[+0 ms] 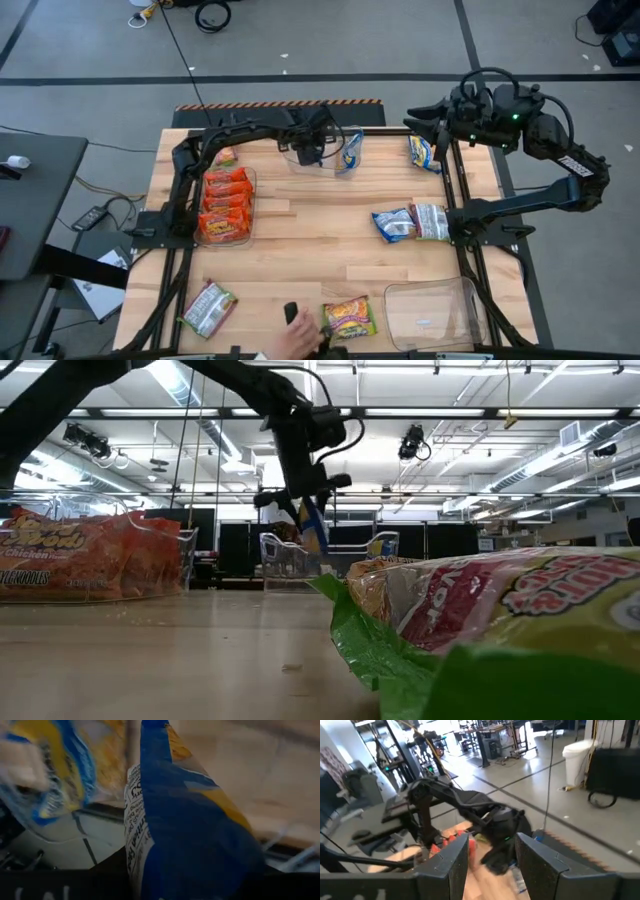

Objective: Sort Maruchan noodles
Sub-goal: Put the blue noodles into the middle transparent bin

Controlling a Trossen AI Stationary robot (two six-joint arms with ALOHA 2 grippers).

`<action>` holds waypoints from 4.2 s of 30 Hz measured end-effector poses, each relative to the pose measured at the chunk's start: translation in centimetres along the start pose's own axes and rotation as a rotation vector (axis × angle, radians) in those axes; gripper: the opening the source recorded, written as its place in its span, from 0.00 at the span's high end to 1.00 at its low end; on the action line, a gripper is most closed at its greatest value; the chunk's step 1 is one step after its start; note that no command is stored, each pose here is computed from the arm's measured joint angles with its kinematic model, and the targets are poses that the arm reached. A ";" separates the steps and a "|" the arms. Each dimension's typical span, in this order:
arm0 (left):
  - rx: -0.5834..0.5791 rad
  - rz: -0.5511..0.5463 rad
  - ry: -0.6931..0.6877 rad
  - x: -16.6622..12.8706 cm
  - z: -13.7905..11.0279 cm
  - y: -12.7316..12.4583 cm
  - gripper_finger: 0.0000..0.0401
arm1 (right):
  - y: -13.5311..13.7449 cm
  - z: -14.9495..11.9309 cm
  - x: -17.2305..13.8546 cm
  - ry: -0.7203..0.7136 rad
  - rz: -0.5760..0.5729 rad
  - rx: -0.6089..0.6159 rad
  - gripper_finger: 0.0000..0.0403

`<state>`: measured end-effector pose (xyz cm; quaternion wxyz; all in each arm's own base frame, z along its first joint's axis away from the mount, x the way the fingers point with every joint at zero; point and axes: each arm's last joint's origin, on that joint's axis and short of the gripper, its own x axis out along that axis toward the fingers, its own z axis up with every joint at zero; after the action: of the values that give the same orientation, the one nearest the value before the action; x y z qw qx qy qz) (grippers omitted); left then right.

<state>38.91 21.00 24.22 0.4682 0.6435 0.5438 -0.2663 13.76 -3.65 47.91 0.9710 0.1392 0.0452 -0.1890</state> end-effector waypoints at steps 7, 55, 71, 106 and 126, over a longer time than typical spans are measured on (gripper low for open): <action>-0.049 -0.040 0.046 0.8 -2.7 -1.4 0.59 | 0.1 0.0 0.0 0.014 0.047 0.043 0.58; -0.107 -0.220 -0.018 4.4 1.5 -1.6 0.53 | 2.1 -1.1 -0.1 0.111 0.311 -0.212 0.58; -0.242 -0.221 0.115 3.7 1.4 -1.3 0.35 | 1.9 -1.7 -0.1 0.171 0.301 -0.236 0.58; -2.905 -0.021 -0.063 -8.7 -0.6 -1.5 0.47 | 0.1 -4.9 9.3 0.444 0.005 -0.321 0.58; -3.264 -0.232 0.356 -0.9 1.0 -2.3 0.48 | -1.9 -4.6 8.8 0.478 -0.044 -0.417 0.58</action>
<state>36.66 19.63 23.84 -0.5240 0.5207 -0.3182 -0.5942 20.96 -7.14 41.78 0.9362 -0.0234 0.3130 -0.1584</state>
